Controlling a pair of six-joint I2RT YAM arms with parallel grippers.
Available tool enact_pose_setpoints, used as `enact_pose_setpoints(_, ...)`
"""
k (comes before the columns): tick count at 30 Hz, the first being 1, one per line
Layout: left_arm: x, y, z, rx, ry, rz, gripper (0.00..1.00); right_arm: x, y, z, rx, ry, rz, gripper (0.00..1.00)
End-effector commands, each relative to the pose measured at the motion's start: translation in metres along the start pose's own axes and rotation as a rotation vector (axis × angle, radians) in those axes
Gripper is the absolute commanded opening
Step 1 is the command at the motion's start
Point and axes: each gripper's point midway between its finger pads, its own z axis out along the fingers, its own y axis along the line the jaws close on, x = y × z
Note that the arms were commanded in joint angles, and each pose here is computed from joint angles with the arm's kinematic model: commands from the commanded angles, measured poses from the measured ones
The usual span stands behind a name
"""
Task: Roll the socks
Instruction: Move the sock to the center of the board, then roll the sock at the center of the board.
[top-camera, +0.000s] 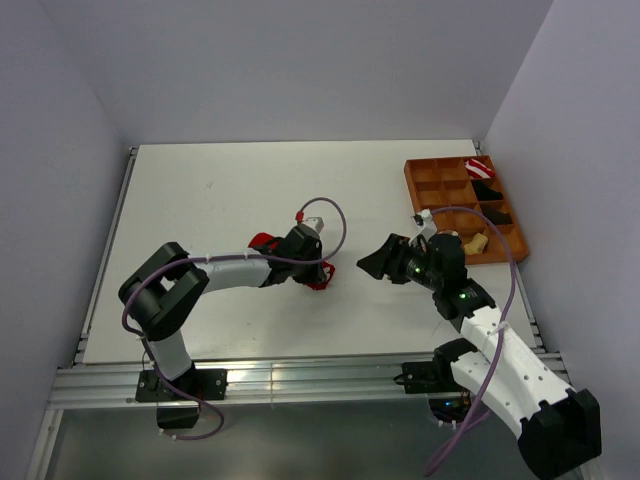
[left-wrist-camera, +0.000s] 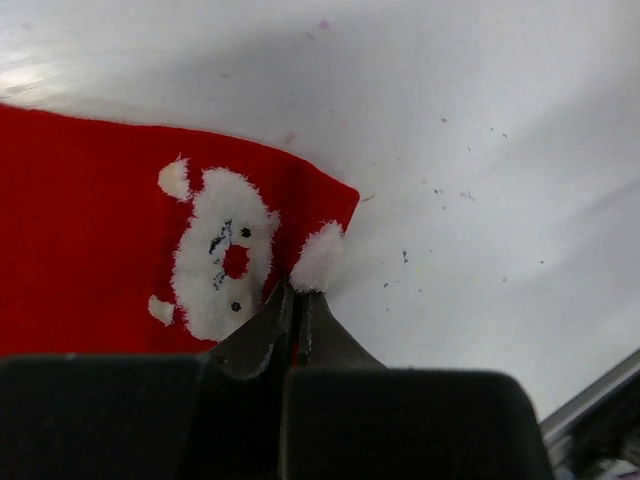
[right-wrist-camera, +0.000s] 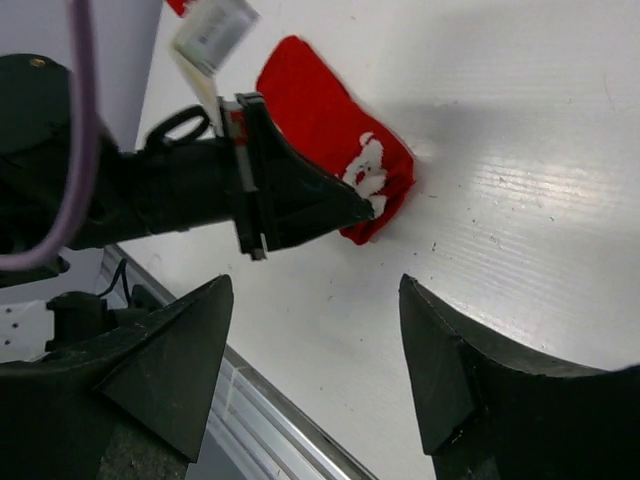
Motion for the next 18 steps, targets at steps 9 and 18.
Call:
enact_pose_setpoints(9, -0.027, -0.019, -0.022, 0.276, -0.011, -0.261, 0.0, 0.022, -0.008, 0.052, 0.16, 0.012, 0.121, 0.72)
enact_pose_setpoints(18, -0.03, -0.018, -0.021, 0.279, -0.037, -0.25, 0.0, 0.038, -0.014, 0.097, 0.257, 0.073, 0.219, 0.68)
